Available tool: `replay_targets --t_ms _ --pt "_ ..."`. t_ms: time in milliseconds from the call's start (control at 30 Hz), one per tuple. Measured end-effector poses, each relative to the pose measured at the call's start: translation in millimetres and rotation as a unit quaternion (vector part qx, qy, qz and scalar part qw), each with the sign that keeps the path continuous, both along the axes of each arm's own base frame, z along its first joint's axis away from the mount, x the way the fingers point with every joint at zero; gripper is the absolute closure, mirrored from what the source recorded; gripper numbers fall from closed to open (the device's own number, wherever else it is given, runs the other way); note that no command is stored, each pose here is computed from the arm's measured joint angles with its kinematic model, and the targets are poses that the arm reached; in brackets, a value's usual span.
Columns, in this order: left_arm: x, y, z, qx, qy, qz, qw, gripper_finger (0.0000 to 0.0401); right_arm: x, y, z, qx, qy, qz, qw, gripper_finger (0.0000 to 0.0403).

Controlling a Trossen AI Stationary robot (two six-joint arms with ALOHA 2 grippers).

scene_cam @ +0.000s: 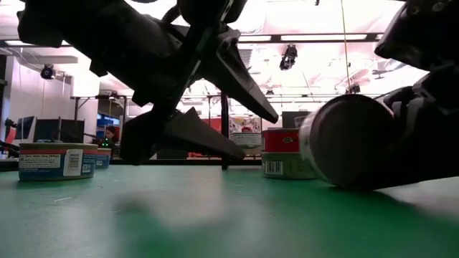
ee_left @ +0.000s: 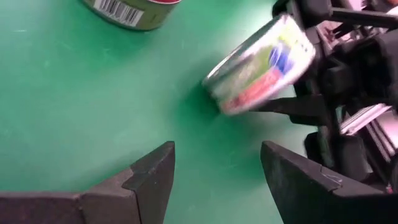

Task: Stack canned seafood by type on shelf
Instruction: Stack the green tuna can on top of the green tuna can on the shelf

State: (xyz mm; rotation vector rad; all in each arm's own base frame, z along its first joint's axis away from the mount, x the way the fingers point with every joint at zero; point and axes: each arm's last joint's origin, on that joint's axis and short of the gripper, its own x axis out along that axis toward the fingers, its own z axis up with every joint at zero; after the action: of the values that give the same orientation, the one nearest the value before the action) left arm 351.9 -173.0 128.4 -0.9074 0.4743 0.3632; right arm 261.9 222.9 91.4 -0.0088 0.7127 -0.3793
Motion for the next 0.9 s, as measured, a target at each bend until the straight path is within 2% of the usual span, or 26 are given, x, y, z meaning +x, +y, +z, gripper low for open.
replay_targets --t_ms 233,567,900 --pt "5.6 -3.8 9.6 0.075 -0.017 -0.051 0.996 0.0179 -1.6 -2.1 -0.4 -0.010 0.005 -0.008 1.000 0.0391" --pt "10.3 -6.1 17.6 0.135 -0.018 -0.087 0.987 0.0179 -5.6 5.8 11.4 -0.001 -0.008 0.003 1.000 0.0391" --pt "11.0 -2.5 15.2 0.175 -0.009 -0.106 0.979 0.0179 -8.3 4.6 51.7 0.007 -0.033 0.031 0.999 0.0390"
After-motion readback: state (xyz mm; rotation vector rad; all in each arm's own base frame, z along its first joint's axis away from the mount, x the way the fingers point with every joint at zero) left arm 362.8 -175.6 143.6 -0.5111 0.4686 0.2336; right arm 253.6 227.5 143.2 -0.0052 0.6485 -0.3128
